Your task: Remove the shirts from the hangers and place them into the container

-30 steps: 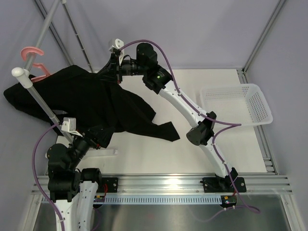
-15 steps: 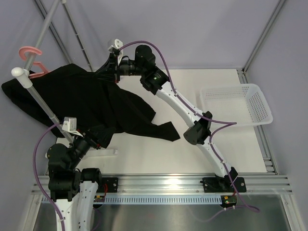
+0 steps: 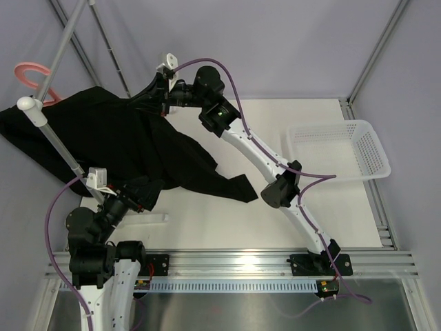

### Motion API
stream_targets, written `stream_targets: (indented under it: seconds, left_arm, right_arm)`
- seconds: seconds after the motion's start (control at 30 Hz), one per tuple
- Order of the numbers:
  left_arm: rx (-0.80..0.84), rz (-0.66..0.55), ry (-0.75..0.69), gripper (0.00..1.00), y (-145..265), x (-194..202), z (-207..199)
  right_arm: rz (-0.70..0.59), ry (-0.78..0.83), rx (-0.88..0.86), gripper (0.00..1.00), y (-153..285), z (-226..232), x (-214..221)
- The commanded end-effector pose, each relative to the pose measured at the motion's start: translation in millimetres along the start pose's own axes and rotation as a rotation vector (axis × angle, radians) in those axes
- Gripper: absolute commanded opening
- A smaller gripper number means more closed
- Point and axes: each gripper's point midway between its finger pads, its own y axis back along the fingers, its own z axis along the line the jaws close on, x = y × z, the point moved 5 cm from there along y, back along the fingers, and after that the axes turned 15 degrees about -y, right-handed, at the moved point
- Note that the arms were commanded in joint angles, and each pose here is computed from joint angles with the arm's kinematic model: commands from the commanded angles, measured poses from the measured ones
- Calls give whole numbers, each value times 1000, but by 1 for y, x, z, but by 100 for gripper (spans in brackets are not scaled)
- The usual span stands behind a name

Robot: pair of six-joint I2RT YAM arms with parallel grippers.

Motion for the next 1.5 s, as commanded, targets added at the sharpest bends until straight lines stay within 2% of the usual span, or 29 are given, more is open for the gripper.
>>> stream_targets:
  seconds: [0.0,0.5,1.0,1.3,1.47]
  left_arm:
    - [37,-52,-14,78,-3,-10,-5]
    - [60,-70,-6,77,-5,-10,-5]
    - [88,-90,5,77,-11,-14,-7]
    - [62,-97,-5,77,-11,-20,-5]
    - [3,-92,-60,77,-8,-32,-2]
  right_arm:
    - [-166,190,-48,0,-6,38,-69]
    - [-140,160,-18,0,-19,12,-22]
    - [-47,95,6,0,-21,-10,26]
    - [2,58,27,0,-10,-17,28]
    - [9,102,82,0,0,-9,-3]
